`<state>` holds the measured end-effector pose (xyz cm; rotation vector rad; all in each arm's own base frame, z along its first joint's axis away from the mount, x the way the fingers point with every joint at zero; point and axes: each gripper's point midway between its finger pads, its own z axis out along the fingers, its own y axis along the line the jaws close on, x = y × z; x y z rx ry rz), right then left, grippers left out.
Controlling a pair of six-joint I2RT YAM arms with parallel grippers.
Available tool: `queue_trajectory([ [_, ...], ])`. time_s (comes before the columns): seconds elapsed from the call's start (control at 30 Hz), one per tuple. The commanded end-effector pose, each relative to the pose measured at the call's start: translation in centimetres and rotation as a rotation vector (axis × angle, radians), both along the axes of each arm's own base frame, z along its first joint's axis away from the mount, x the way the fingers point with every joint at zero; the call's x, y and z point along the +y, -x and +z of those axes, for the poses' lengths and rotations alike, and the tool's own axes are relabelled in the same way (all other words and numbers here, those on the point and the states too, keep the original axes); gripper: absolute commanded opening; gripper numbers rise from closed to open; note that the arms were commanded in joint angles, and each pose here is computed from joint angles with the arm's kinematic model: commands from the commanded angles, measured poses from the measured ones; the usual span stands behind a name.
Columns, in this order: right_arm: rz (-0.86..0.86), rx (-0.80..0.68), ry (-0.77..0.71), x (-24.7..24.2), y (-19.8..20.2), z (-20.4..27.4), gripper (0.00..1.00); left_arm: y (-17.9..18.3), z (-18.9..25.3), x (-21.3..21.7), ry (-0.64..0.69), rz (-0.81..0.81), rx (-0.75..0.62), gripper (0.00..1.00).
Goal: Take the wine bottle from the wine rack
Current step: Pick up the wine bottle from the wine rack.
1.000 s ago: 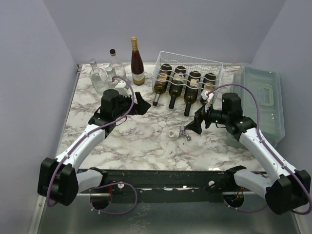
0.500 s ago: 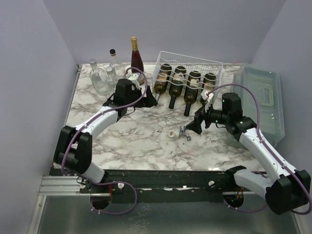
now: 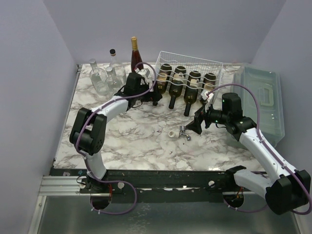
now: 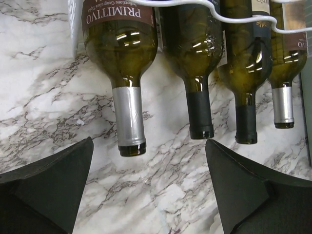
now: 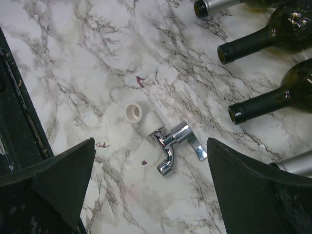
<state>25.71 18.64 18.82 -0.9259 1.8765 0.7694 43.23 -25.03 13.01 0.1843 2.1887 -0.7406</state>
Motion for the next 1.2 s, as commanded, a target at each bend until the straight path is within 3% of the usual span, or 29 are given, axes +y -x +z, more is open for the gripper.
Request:
queue_trajectory([
  [0.0,-0.001,-0.036,0.000,-0.2,0.0,0.5,1.00,-1.8,0.2,-1.0,0.039,0.013,0.011,0.98],
  [0.8,0.005,-0.035,-0.005,-0.2,0.1,0.6,1.00,-3.8,-4.1,-2.4,0.145,0.012,0.277,0.83],
  [1.17,0.005,-0.032,-0.004,-0.1,0.1,0.5,1.00,-4.1,-4.8,-2.4,0.137,0.014,0.318,0.75],
])
